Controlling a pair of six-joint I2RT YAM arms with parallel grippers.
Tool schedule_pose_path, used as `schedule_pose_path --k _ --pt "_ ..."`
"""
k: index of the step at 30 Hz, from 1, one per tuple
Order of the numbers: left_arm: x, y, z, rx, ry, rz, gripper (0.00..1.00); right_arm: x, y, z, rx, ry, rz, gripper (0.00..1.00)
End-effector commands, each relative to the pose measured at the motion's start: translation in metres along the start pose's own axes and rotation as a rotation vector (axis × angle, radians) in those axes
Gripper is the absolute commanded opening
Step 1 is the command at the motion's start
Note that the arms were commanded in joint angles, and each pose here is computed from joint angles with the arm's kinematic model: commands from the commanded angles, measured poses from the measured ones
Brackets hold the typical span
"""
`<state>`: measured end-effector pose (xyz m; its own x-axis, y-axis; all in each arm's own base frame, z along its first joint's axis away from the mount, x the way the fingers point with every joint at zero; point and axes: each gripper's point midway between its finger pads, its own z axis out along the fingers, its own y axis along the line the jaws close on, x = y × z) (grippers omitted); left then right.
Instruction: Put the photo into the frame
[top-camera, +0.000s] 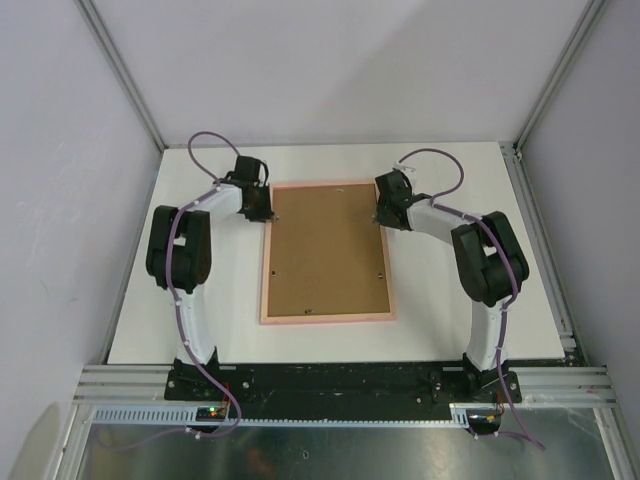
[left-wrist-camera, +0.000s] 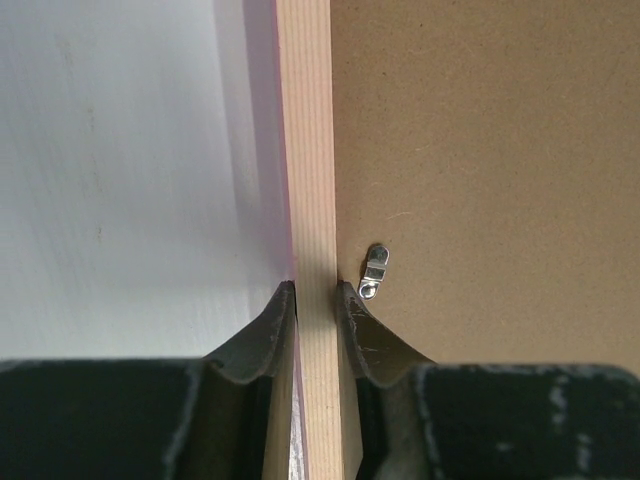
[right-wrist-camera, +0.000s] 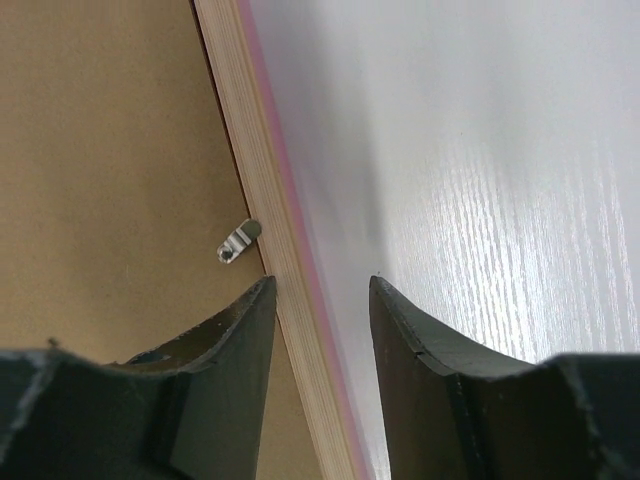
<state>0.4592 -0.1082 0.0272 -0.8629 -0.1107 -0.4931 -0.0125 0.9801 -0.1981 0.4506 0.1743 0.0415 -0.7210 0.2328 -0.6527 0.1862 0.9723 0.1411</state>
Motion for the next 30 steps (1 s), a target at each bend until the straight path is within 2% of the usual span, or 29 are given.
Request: schedule_pose_path --k 1,7,19,25,30 --pt "-0.005 0.01 0.001 -0.05 0.003 0.101 0.0 -0.019 -0.001 0.009 0.008 -0.08 0.016 0.46" --pt "0.004 0.005 0.006 -0.049 0.034 0.157 0.0 -0.03 0.013 0.021 -0.026 -0.109 0.03 0.46" --pt "0.004 -0.003 0.005 -0.024 0.037 0.171 0.0 -0.026 0.037 0.036 -0.034 -0.079 -0.002 0.5" --pt "0.004 -0.004 0.004 -0.018 0.037 0.171 0.0 -0.044 0.04 0.014 -0.066 -0.105 0.005 0.53" --pt "0.005 -0.007 0.001 -0.001 0.036 0.175 0.0 -0.049 0.033 -0.009 -0.101 -0.083 0.012 0.62"
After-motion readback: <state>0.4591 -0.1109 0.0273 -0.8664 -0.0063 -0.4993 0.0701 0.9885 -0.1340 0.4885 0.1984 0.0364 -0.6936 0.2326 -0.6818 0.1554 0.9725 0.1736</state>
